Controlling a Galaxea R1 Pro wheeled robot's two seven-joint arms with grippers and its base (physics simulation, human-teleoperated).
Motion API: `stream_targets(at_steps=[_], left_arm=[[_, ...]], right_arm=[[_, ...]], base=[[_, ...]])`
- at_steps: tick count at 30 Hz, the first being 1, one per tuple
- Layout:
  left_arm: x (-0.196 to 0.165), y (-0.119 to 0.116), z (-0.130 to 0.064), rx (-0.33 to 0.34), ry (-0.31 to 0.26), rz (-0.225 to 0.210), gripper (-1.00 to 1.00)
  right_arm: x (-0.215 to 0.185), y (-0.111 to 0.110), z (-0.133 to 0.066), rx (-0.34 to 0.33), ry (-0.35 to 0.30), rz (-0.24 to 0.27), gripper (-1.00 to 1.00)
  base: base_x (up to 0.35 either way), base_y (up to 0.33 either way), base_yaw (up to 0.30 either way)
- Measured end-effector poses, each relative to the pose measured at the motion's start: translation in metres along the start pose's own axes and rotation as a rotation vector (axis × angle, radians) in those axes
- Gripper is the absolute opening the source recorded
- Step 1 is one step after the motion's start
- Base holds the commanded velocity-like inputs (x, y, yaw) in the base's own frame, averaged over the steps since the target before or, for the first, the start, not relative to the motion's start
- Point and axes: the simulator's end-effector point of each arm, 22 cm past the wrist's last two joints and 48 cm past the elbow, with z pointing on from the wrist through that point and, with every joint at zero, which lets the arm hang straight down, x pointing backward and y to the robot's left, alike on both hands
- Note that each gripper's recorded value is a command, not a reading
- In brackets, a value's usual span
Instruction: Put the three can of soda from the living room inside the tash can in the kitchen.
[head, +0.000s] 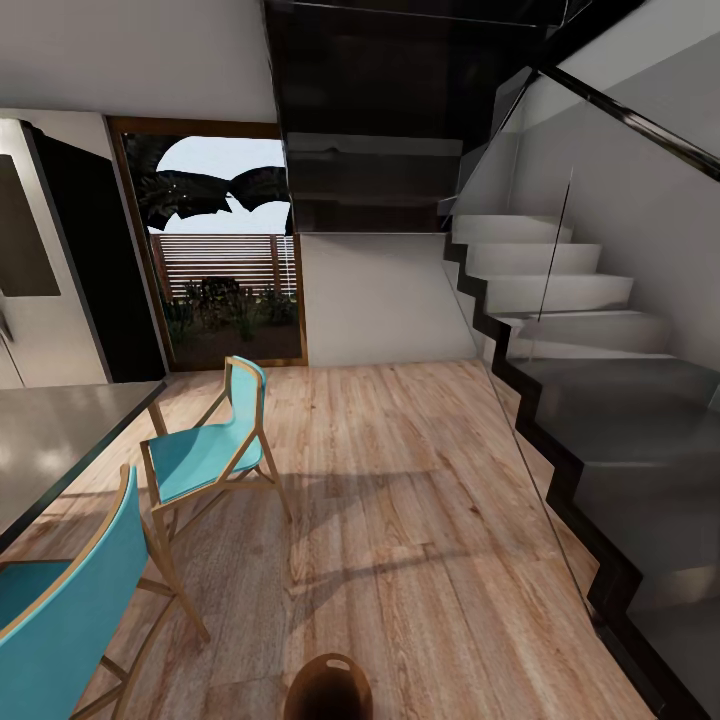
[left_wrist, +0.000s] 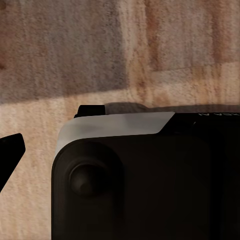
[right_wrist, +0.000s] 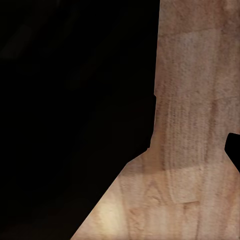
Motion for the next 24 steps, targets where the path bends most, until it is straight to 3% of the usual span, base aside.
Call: stream_targets(at_steps=[24], left_arm=[[0.0, 0.0, 0.0, 0.0, 0.0, 0.0, 1.0]], right_arm=[[0.0, 0.0, 0.0, 0.0, 0.0, 0.0, 1.0]], base=[[0.0, 0.0, 0.0]])
